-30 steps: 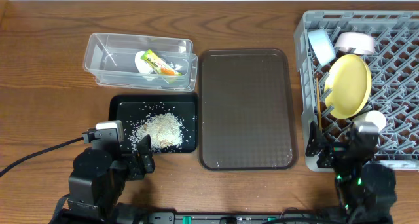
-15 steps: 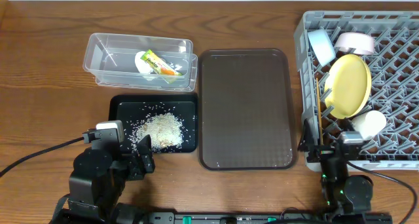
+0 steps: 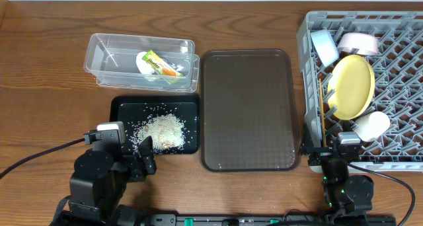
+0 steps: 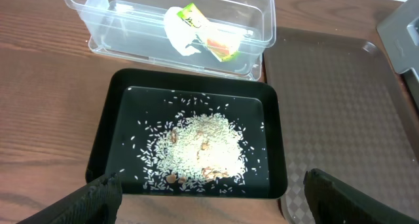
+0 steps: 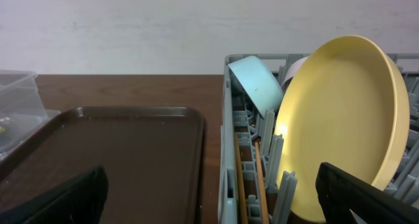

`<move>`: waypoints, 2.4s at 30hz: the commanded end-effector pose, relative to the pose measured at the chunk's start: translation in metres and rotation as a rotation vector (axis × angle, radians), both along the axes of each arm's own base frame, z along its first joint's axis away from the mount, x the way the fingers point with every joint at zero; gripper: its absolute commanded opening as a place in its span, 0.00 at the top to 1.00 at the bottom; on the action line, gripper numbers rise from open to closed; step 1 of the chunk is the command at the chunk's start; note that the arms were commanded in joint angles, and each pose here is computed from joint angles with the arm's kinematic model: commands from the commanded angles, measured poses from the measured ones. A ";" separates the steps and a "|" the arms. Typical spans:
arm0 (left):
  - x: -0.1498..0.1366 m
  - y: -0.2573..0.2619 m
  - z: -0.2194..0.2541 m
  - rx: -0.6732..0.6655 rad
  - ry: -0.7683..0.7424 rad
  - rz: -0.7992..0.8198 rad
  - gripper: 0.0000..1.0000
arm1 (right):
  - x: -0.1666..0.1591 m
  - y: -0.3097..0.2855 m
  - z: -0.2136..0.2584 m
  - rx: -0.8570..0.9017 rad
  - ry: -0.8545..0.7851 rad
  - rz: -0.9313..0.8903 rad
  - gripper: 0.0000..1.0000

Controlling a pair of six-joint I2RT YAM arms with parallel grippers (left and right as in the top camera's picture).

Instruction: Sort waste into correct bins and load items into the dishwasher rack

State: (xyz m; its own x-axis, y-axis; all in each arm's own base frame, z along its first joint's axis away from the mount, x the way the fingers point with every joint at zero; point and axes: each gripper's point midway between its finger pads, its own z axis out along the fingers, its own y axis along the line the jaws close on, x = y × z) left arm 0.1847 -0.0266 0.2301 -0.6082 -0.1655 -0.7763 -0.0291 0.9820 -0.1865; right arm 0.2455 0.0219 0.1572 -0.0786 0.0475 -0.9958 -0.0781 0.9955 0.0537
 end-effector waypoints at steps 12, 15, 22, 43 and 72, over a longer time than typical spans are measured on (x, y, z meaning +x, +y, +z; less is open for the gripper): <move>0.000 0.001 0.000 0.005 -0.001 0.002 0.09 | 0.000 0.001 0.000 -0.015 -0.002 0.009 0.01; 0.000 0.001 0.000 0.005 -0.001 0.002 0.09 | 0.000 0.001 0.000 -0.015 -0.002 0.009 0.01; -0.001 0.001 -0.002 0.006 0.005 0.001 0.09 | 0.000 0.001 0.000 -0.015 -0.002 0.009 0.01; 0.054 0.017 -0.060 0.029 -0.543 0.047 0.09 | 0.000 0.001 -0.001 -0.015 -0.001 0.009 0.01; 0.059 0.024 -0.094 0.073 -0.492 0.078 0.09 | 0.000 0.001 0.000 -0.015 -0.002 0.009 0.01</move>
State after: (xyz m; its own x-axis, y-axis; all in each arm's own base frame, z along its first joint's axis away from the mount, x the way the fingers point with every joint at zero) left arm 0.2451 -0.0082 0.1517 -0.1073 -0.1416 -0.9841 0.0096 0.9896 -0.1434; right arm 0.2455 0.0227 0.1570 -0.0791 0.0471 -0.9958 -0.0823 0.9952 0.0536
